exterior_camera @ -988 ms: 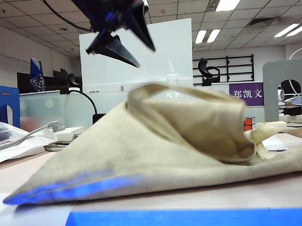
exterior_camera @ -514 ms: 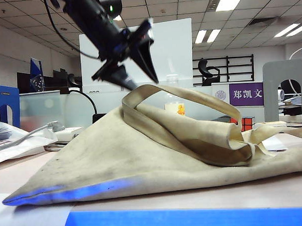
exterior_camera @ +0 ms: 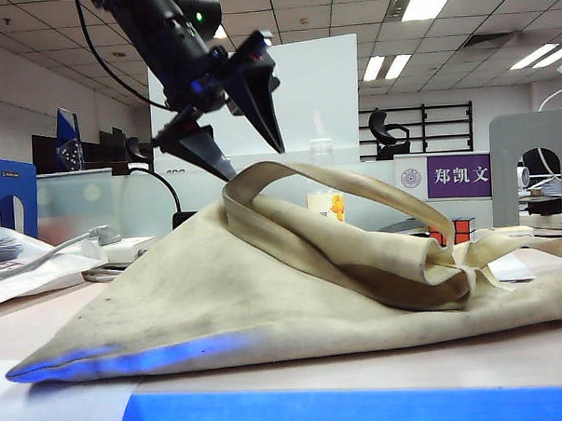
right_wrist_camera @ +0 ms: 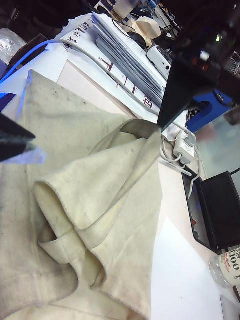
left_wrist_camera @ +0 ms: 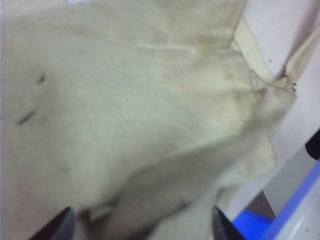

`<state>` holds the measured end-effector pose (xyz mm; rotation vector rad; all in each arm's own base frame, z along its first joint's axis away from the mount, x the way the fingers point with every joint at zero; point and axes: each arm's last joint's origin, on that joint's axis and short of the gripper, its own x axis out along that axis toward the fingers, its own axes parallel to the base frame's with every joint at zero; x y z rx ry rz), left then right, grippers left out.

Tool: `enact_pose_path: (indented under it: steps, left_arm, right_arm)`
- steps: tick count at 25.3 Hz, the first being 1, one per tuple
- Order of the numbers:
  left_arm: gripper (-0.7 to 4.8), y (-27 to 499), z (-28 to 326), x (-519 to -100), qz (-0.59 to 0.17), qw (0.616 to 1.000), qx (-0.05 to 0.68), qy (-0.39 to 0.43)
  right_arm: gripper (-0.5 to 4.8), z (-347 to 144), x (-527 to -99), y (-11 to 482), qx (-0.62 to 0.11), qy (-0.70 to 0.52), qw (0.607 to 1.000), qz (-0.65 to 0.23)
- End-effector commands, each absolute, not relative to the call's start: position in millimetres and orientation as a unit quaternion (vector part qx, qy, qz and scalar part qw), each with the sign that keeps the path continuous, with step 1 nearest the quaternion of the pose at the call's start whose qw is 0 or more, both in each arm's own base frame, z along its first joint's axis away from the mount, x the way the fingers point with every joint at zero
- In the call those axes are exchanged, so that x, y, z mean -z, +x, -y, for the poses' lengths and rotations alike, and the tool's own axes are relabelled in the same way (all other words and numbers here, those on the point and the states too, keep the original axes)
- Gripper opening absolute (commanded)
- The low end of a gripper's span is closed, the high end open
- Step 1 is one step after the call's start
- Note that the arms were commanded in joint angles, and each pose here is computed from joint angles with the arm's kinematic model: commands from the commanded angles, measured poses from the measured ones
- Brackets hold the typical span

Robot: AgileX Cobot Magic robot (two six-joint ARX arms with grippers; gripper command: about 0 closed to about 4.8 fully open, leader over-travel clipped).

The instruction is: Take the glasses case out of the canvas bag and put it on the table.

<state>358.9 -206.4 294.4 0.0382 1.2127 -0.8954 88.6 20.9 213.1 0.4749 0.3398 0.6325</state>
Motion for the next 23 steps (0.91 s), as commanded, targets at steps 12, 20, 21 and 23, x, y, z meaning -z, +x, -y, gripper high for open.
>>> enact_pose_path:
  steps: [12,20,21,23]
  left_arm:
    - [3.52,345.2,203.2,-308.5,-0.504,0.714,0.474,0.114]
    - [3.80,346.0,201.3,-306.8,-0.483,0.714,0.471,0.189]
    - [3.80,347.6,202.2,-306.3,-0.476,0.716,0.473,0.193]
    - [3.80,352.1,205.1,-303.9,-0.463,0.723,0.475,0.194]
  right_arm:
    - [-0.04,-21.1,-215.0,88.5,-0.312,0.230,0.908,-0.160]
    - [-0.04,-22.1,-215.3,87.6,-0.332,0.232,0.899,-0.164]
    - [-0.04,-22.1,-215.3,87.6,-0.332,0.232,0.899,-0.164]
    - [-0.04,-22.1,-215.3,87.6,-0.332,0.232,0.899,-0.164]
